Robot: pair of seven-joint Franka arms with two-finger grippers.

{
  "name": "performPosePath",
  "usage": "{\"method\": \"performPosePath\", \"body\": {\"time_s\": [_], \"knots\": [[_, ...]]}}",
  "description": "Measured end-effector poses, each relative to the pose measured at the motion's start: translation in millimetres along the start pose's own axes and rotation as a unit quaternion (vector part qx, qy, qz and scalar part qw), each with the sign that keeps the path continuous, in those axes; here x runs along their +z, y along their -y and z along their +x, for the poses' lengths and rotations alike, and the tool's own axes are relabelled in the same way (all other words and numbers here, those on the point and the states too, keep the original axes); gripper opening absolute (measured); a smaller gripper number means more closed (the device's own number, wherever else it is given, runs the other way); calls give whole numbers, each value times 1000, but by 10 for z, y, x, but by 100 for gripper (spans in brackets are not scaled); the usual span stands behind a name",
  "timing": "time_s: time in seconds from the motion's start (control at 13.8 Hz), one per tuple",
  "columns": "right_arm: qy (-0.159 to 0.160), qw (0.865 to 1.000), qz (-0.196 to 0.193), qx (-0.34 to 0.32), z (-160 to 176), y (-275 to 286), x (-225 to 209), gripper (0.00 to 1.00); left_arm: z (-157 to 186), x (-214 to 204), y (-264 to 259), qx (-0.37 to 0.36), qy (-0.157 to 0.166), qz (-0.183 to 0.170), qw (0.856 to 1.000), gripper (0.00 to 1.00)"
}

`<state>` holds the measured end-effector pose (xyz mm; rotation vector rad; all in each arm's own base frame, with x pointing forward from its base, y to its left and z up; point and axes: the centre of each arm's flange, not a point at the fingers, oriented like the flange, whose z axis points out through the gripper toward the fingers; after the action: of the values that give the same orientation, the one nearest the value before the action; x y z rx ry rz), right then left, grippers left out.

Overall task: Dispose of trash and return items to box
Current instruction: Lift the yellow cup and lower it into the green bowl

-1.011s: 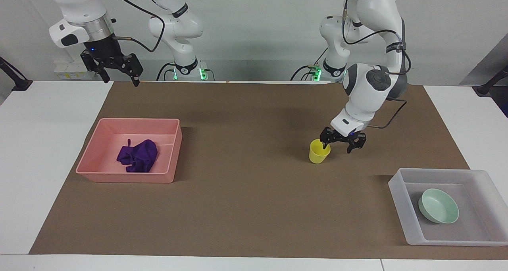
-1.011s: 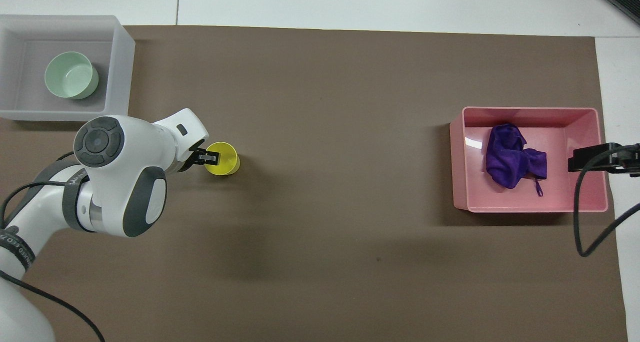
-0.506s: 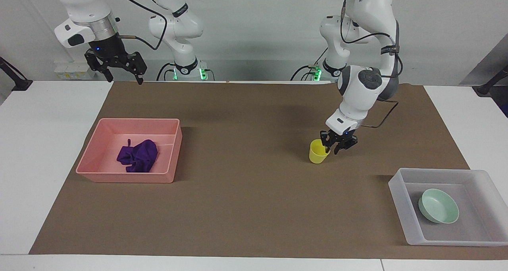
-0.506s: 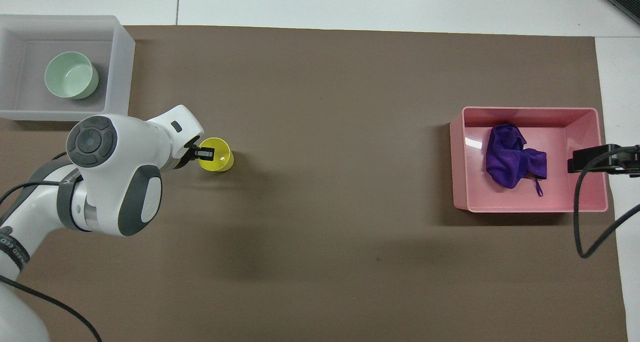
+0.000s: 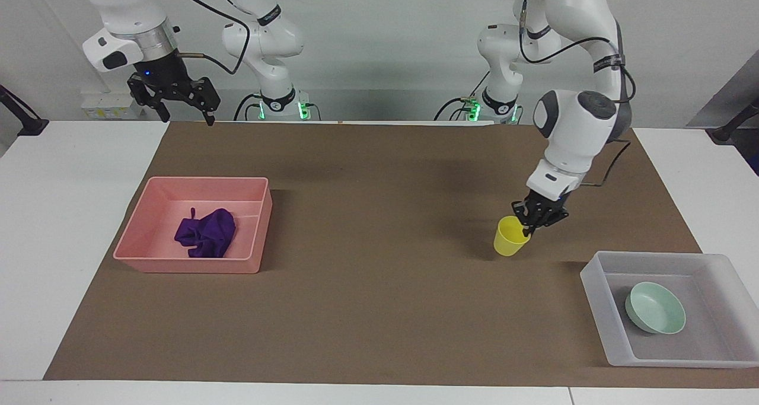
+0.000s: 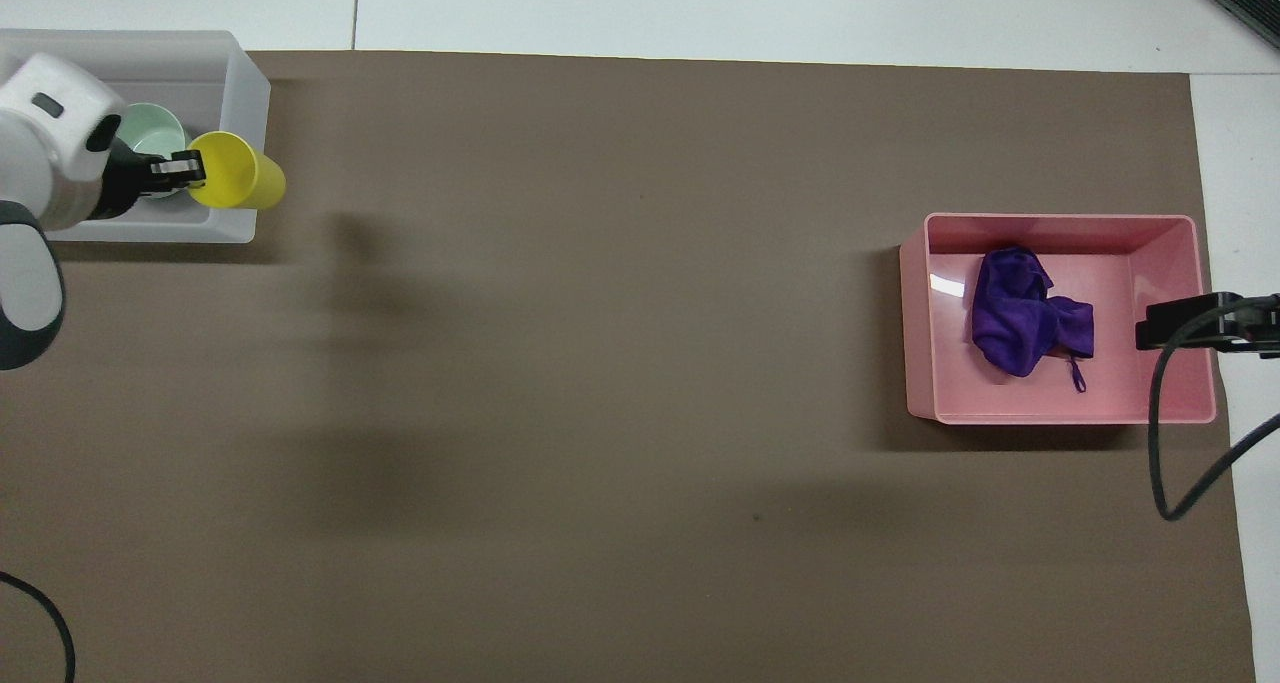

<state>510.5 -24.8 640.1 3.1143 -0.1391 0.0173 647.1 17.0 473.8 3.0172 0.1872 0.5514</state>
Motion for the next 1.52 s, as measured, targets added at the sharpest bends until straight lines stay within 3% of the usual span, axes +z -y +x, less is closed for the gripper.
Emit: {"method": "performPosePath", "body": {"time_s": [0.29, 0.65, 1.16, 1.23, 1.52], "knots": [[0, 1000, 0, 0, -4, 2, -14, 100, 392, -39, 794, -50, -14, 22, 998, 3], [11, 1000, -1, 0, 23, 2, -87, 100, 656, 580, 1311, -79, -6, 37, 996, 3], [12, 1000, -1, 0, 4, 1, -116, 100, 530, 1194, 1437, -84, -4, 42, 996, 3], [13, 1000, 1, 0, -3, 5, -119, 100, 516, 1213, 1429, -84, -2, 41, 996, 8], [14, 1000, 7, 0, -12, 18, -125, 100, 557, 1131, 1412, -71, -7, 40, 997, 56]]}}
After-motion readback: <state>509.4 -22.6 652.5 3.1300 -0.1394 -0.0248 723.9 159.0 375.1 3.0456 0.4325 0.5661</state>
